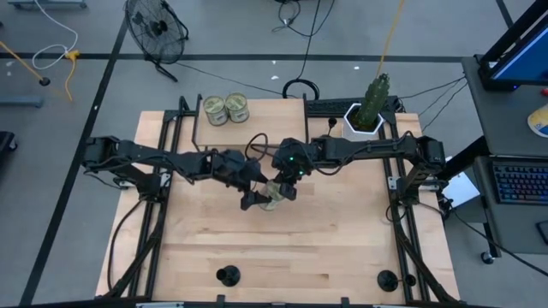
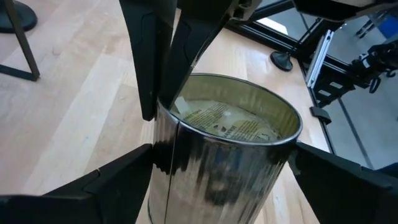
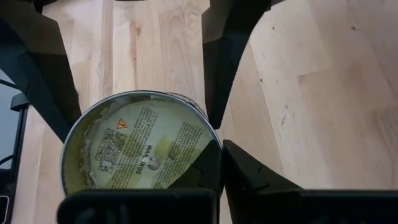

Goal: Pick & Place candle stick holders
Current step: Put the green scented candle on the shelf

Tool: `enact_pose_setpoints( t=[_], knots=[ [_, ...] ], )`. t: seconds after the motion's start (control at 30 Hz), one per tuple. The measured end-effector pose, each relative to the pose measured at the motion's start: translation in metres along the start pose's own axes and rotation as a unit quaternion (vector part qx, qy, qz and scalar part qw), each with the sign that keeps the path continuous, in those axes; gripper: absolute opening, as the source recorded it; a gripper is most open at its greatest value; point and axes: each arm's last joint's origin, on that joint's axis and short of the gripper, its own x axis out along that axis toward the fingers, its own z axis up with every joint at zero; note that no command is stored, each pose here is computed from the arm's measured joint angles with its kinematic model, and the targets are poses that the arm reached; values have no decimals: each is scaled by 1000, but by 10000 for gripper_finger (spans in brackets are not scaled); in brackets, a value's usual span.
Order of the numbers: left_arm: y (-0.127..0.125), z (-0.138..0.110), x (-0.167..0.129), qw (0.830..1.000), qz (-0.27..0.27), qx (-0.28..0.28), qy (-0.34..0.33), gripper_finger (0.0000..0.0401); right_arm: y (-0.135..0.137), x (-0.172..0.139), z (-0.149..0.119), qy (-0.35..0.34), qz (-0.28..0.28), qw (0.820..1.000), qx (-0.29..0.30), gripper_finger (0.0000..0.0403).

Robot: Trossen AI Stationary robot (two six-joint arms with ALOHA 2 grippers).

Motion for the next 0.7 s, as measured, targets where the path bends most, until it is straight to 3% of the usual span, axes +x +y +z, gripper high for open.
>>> enact_pose_setpoints(
  t=[0.17,0.7],
  knots=[
    [0,0,0,1000,0,-1,0,397,0,0,1,-6,0,1000,-2,0],
    [1,0,0,1000,9,26,-3,399,1,0,5,-23,5,1000,-4,0]
  ],
)
